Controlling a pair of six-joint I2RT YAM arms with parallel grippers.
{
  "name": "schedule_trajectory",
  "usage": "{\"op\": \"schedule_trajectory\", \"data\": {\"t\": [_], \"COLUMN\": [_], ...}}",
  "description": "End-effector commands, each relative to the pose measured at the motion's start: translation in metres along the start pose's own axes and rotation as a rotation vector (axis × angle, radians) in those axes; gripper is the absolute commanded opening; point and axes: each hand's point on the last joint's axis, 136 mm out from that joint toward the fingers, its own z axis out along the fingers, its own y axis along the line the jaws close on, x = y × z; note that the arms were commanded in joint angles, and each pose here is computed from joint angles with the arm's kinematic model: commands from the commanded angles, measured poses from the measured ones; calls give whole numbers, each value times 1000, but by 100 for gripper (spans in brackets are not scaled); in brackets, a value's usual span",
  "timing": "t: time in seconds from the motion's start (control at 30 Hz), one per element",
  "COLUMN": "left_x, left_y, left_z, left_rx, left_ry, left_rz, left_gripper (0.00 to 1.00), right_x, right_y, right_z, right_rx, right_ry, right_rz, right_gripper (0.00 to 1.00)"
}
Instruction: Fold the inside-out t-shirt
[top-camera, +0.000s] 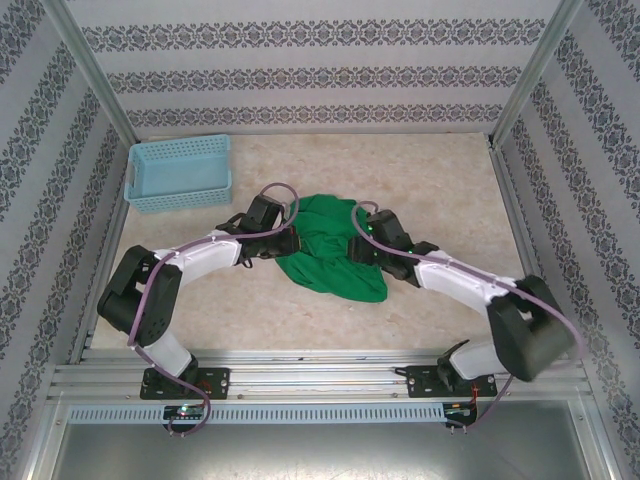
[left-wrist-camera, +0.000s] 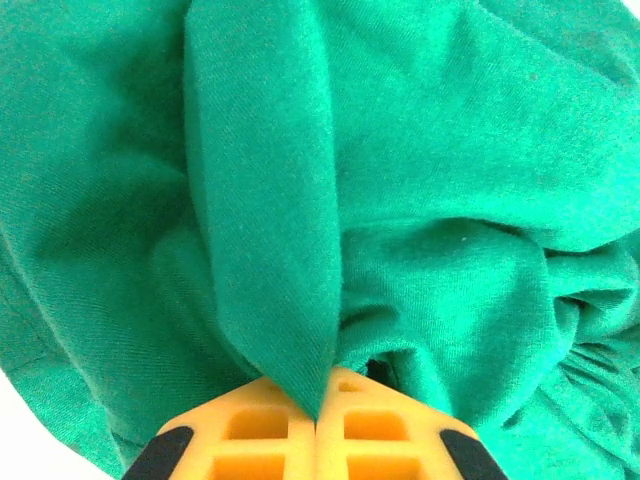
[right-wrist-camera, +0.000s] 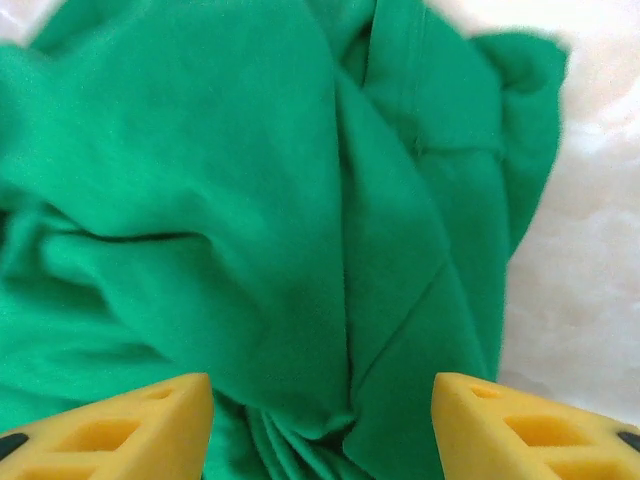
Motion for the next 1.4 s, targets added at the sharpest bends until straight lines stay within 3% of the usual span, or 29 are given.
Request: {"op": "schedule_trajectory", "data": {"t": [0.0, 0.1, 0.2, 0.27, 0.47, 0.63, 0.8, 0.93, 1.07, 1.27, 1.37], "left_x": [-2, -3, -6, -10, -36, -35, -10, 20, 65, 66, 59], "left_y": [-22, -23, -14, -2, 28, 33, -16, -61, -96, -89, -86], "left_z": [-7, -11, -16, -21, -41, -38, -51, -64, -52, -19, -5], "left_rx": [67, 65, 4, -68, -161, -260, -286, -161, -83, -199, -261], "left_ry": [-22, -32, -53, -66, -135, -81, -116, -164, -127, -112, -108], "left_rz": [51, 59, 76, 83, 29, 145, 432, 602, 793, 799, 819], "left_gripper": [0, 0, 0, 0, 0, 2, 41, 58, 73, 73, 68], "right_x": [-13, -17, -24, -32, -33, -4, -1, -16, -23, -21, -18], "right_y": [20, 19, 18, 19, 35, 40, 40, 50, 62, 69, 67], "right_z": [12, 22, 15, -2, -73, -95, -103, -123, -133, -136, -137], "right_rx": [-46, -13, 8, -1, -203, -345, -411, -474, -520, -536, -534], "right_ry": [-2, 17, -1, -35, -138, -153, -219, -283, -292, -284, -283], "right_rz": [-29, -36, -54, -63, -9, 90, 144, 140, 115, 99, 96], "right_gripper": [56, 42, 11, 0, 0, 0, 0, 0, 0, 0, 0]}}
